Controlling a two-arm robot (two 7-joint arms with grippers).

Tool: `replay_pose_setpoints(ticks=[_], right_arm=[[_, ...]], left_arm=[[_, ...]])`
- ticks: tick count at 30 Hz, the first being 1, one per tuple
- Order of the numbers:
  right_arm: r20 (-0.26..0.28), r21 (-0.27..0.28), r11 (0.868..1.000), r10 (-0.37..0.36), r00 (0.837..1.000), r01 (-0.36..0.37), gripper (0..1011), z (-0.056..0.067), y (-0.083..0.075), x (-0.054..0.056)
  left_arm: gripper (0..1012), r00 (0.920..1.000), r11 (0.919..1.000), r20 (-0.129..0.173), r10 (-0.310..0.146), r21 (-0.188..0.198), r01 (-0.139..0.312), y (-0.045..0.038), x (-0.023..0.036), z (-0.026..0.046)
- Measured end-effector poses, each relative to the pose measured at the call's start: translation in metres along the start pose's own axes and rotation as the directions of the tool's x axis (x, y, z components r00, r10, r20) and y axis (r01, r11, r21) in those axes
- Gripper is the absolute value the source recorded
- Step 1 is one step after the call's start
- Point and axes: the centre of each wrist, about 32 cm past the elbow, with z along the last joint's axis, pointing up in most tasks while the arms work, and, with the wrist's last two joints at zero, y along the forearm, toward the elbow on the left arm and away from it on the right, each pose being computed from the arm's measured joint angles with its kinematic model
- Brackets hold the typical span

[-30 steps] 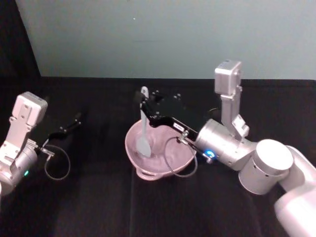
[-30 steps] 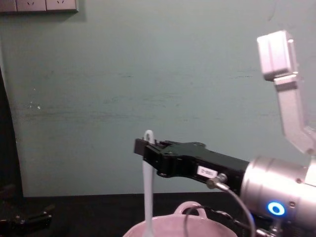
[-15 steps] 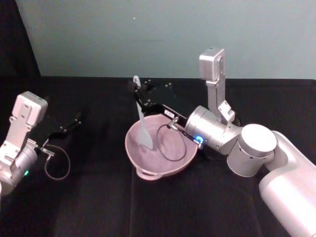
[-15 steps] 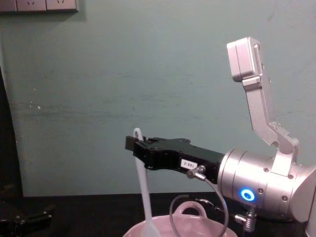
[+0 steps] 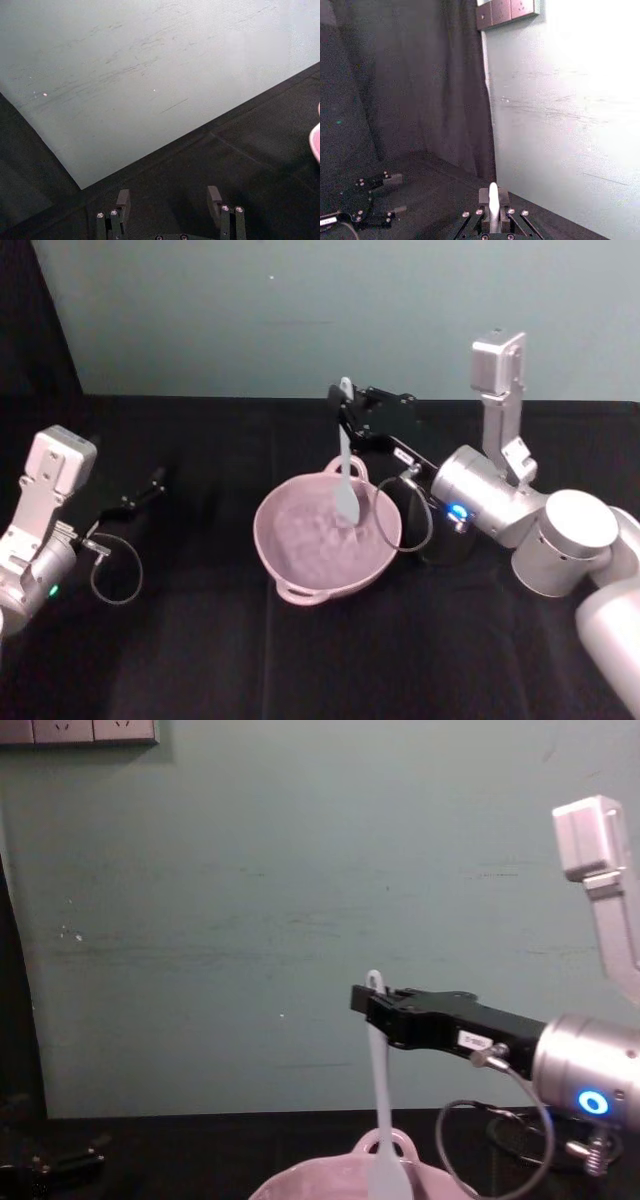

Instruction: Use the one hand to pick up the spoon and stir the clear water in the bowl.

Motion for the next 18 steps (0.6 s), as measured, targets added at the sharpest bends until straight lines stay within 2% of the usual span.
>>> replay_pose_setpoints(ticks=[5,10,11,18], right_arm=[[0.012,-0.009,1.0,-0.009,1.0,0.009,110,0.003,-0.013,-0.002],[0.026,-0.019,1.0,0.015,1.0,-0.014,110,0.007,-0.022,-0.013],[0.026,-0.019,1.0,0.015,1.0,-0.014,110,0.007,-0.022,-0.013],[0.011,-0.022,0.997,0.08,0.997,-0.079,110,0.005,-0.017,-0.035]], left_arm=[[1011,1.0,1.0,0.0,0.0,0.0,0.0,0.0,0.0,0.0],[1011,1.0,1.0,0.0,0.0,0.0,0.0,0.0,0.0,0.0],[1011,1.0,1.0,0.0,0.0,0.0,0.0,0.0,0.0,0.0],[1011,1.0,1.0,0.0,0.0,0.0,0.0,0.0,0.0,0.0]])
